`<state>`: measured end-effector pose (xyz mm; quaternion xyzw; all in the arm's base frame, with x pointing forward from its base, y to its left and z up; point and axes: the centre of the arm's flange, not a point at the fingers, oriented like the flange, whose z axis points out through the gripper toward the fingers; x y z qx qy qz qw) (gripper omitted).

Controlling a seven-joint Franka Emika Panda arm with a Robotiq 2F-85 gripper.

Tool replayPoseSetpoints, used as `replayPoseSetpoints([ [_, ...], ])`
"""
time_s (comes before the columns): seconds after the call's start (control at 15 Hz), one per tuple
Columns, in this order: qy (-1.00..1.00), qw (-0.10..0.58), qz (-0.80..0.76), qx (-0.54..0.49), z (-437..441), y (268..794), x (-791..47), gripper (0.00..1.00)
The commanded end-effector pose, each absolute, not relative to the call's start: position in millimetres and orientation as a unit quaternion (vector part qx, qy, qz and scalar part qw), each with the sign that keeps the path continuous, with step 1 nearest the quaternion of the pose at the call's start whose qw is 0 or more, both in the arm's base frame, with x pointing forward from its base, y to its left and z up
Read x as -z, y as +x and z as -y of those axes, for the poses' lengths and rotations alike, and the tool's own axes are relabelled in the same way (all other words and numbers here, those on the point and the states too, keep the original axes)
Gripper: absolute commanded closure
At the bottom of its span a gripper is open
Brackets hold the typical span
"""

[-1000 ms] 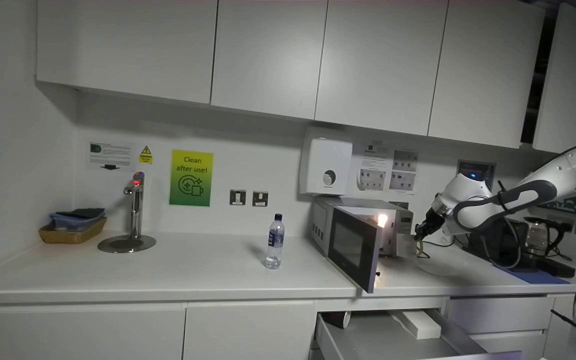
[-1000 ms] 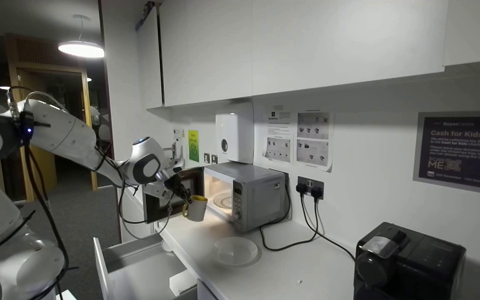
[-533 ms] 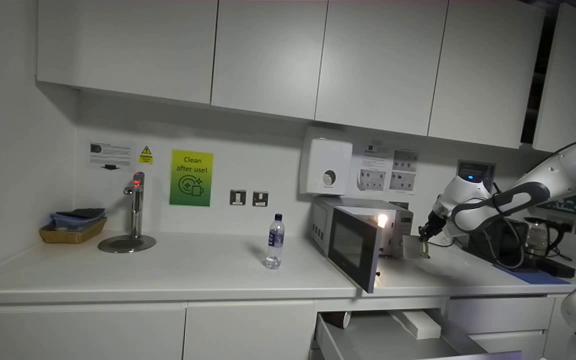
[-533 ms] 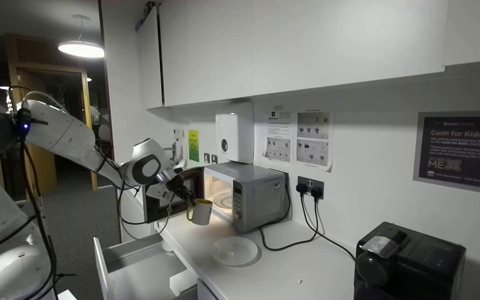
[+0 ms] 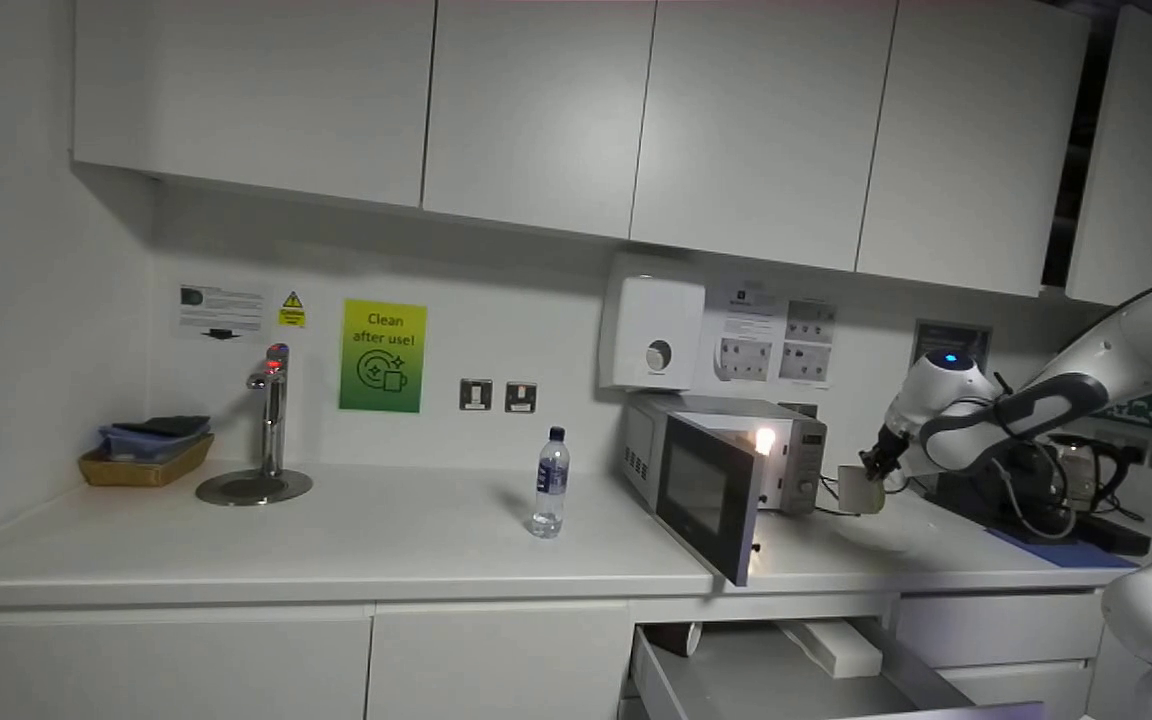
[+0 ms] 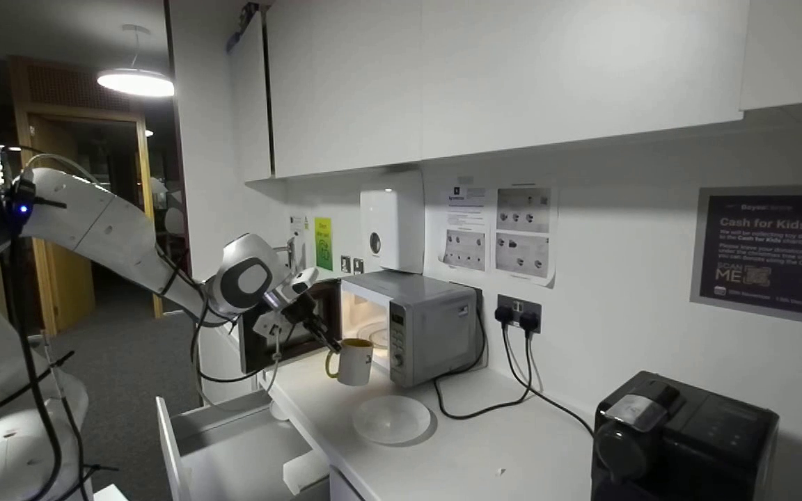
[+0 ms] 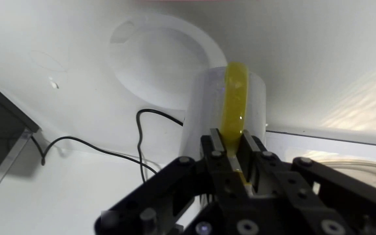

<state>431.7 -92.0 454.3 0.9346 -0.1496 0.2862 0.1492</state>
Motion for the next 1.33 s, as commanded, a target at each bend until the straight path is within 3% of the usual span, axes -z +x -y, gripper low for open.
replayPoseSetpoints([
  [0.0,0.914,0.191,0.201,-0.295,110.8,402.1,-461.5,0.96],
  [0.67,0.862,0.248,0.317,-0.308,171.2,341.7,-466.0,0.96],
  [0.73,0.879,0.227,0.301,-0.292,171.6,357.7,-459.5,0.83],
  [1.2,0.873,0.232,0.312,-0.293,175.9,348.5,-459.9,0.83],
  [1.27,0.873,0.232,0.312,-0.293,176.0,348.5,-459.9,0.96],
])
